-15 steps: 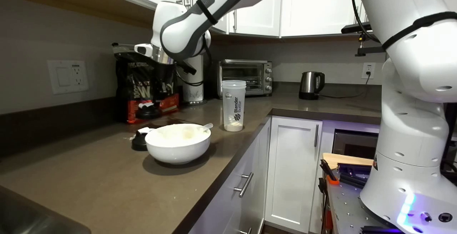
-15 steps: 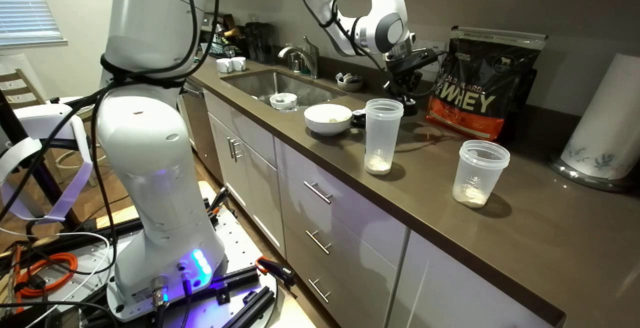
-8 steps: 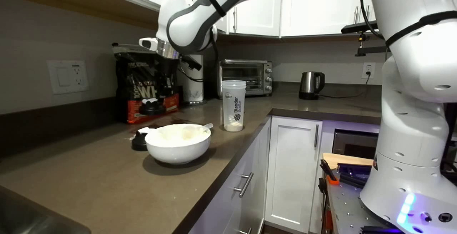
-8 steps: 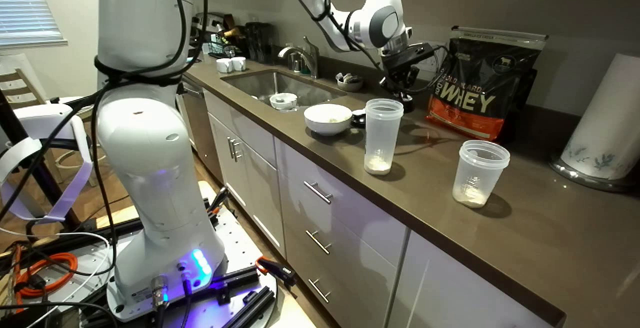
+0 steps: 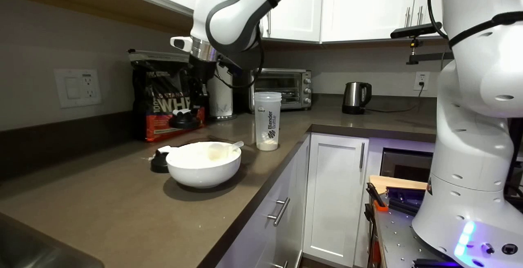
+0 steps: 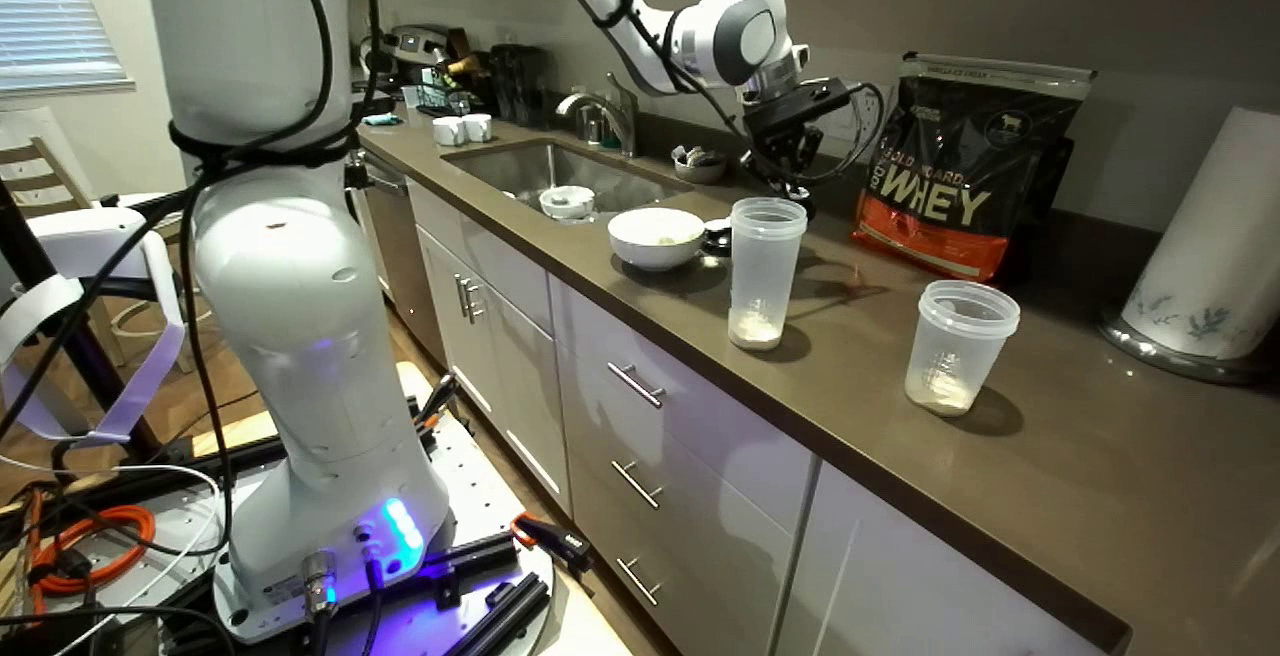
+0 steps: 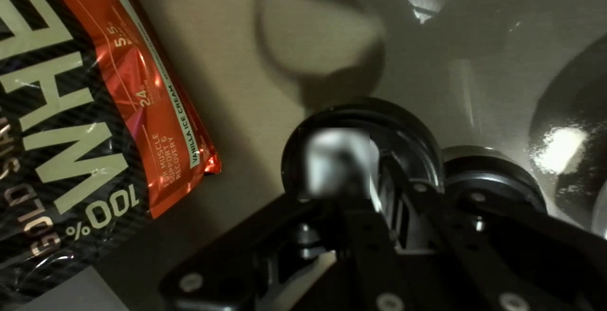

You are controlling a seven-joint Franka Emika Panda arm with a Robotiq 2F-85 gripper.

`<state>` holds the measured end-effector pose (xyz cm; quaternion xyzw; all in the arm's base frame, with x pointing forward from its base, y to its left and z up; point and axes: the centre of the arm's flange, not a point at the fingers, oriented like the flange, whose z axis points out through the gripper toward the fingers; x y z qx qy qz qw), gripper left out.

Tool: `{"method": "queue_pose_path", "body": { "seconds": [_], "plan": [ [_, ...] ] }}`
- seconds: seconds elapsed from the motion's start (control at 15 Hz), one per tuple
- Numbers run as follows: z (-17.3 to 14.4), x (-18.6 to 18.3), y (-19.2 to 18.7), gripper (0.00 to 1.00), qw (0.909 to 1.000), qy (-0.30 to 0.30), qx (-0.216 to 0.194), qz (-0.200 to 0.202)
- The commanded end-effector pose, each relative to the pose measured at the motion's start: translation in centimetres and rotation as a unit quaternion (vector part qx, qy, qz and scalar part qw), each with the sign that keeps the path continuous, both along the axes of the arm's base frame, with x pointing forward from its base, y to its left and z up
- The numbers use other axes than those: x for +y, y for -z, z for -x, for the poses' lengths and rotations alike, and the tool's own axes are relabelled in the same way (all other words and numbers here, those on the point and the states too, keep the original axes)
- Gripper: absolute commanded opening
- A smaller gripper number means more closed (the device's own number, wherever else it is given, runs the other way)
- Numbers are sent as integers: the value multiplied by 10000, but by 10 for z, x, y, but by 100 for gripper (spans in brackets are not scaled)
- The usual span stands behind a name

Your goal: Put the black lid on top of the bottle on the right

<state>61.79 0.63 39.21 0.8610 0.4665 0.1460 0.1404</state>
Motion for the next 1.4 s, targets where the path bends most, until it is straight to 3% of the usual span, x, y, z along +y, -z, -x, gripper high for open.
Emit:
{"method": "queue_pose_path", "body": {
  "seconds": [0.0,0.87,1.33],
  "plan": [
    [31,2,-14,6,9999,44,-132,27],
    [85,-11,-71,5,9982,108,-335,481],
    [94,-35,-96,6,9969,435,-343,554]
  ]
}}
